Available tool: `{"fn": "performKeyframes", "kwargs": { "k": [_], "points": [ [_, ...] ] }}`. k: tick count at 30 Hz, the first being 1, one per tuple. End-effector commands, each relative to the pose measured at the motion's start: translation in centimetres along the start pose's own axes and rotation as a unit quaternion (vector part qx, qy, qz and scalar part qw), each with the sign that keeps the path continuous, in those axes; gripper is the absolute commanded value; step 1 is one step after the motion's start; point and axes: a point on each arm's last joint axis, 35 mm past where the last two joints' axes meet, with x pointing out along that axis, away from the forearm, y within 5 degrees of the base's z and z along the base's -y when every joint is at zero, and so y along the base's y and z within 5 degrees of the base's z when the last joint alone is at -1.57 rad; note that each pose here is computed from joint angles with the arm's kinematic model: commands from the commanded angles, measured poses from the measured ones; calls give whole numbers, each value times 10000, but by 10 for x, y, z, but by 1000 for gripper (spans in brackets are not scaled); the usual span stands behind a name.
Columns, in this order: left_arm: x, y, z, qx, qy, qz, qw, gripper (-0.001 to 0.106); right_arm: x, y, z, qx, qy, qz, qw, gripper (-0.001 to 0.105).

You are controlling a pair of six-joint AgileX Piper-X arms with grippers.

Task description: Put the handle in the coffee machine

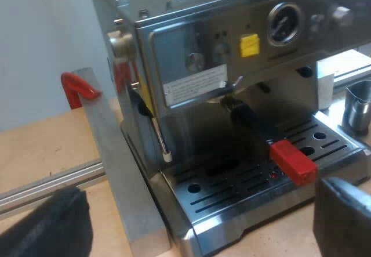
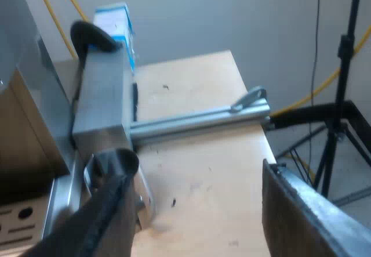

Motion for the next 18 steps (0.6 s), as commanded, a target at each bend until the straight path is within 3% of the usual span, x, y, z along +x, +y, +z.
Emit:
{"fn": "performKeyframes", "kwargs": {
  "k": [1, 5, 14, 18],
  "points": [
    [18, 12, 0, -1, -119, 50, 9999, 79, 7, 0, 3, -61, -172, -38, 9998, 51],
    [38, 22, -16, -87, 137, -31, 9999, 79, 18, 3, -6, -65, -12, -7, 10000, 51],
    [73, 38, -60, -378, 973, -228, 9943, 79, 54, 14, -46, -131, 780, 148, 9968, 51],
    [77, 39, -61, -320, 911, -281, 9949, 79, 67, 19, -65, -163, 1125, 216, 9933, 51]
  ]
}}
